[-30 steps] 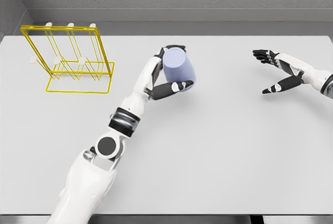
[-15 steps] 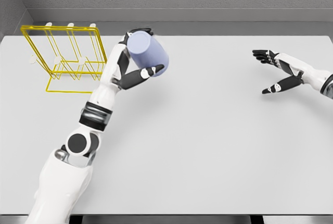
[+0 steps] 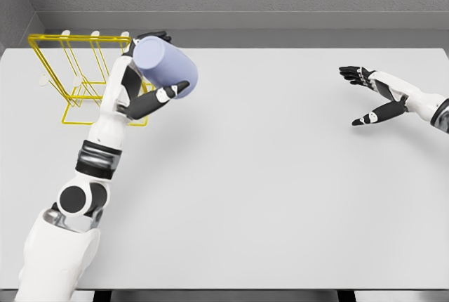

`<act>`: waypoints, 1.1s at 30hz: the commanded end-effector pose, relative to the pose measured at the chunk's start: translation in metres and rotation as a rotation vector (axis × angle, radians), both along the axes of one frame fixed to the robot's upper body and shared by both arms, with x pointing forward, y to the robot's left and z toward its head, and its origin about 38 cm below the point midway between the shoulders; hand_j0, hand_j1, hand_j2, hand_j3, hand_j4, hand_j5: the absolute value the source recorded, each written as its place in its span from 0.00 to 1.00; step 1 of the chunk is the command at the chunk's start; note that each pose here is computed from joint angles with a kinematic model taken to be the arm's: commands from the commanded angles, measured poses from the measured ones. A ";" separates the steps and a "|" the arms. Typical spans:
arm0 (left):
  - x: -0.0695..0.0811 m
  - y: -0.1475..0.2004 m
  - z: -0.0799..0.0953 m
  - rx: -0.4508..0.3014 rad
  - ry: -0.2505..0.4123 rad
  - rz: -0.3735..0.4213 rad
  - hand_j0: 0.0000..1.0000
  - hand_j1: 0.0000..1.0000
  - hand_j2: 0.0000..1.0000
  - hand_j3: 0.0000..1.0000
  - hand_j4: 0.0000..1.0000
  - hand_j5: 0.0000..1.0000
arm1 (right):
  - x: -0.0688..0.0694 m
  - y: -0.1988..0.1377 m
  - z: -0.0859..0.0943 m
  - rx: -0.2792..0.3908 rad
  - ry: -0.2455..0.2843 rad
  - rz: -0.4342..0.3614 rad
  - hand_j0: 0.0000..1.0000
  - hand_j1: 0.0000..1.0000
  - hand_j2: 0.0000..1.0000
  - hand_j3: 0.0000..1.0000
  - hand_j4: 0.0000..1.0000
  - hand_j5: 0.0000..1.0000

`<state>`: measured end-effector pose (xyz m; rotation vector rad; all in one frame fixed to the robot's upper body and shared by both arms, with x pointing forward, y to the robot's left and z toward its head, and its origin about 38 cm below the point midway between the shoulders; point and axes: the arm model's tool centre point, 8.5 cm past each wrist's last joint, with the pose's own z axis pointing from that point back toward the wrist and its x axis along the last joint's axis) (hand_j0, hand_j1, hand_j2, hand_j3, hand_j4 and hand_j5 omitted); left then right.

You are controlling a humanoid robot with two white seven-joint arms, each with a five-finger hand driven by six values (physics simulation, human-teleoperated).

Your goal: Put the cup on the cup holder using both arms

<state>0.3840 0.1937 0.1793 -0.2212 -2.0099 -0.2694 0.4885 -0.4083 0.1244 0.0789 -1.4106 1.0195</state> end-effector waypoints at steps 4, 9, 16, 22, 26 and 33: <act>0.001 0.019 0.001 -0.006 0.005 0.025 0.58 0.58 0.58 0.58 0.58 0.58 | 0.002 0.003 0.001 0.005 -0.001 0.004 1.00 1.00 1.00 1.00 1.00 1.00; 0.000 0.023 0.002 -0.001 0.005 0.029 0.58 0.58 0.58 0.58 0.58 0.58 | 0.003 0.005 0.003 0.006 -0.005 0.007 1.00 1.00 1.00 1.00 1.00 1.00; -0.001 0.042 0.001 0.000 0.011 0.055 0.58 0.58 0.58 0.58 0.58 0.58 | 0.004 0.006 0.003 0.007 -0.006 0.009 1.00 1.00 1.00 1.00 1.00 1.00; -0.001 0.054 0.001 0.004 0.016 0.066 0.58 0.58 0.58 0.58 0.58 0.58 | 0.004 0.006 0.003 0.007 -0.006 0.009 1.00 1.00 1.00 1.00 1.00 1.00; -0.001 0.057 0.002 0.003 0.015 0.077 0.58 0.58 0.58 0.58 0.58 0.58 | 0.004 0.006 0.003 0.007 -0.006 0.009 1.00 1.00 1.00 1.00 1.00 1.00; 0.000 0.061 0.003 0.014 0.019 0.085 0.58 0.58 0.58 0.58 0.58 0.58 | 0.004 0.006 0.003 0.007 -0.006 0.009 1.00 1.00 1.00 1.00 1.00 1.00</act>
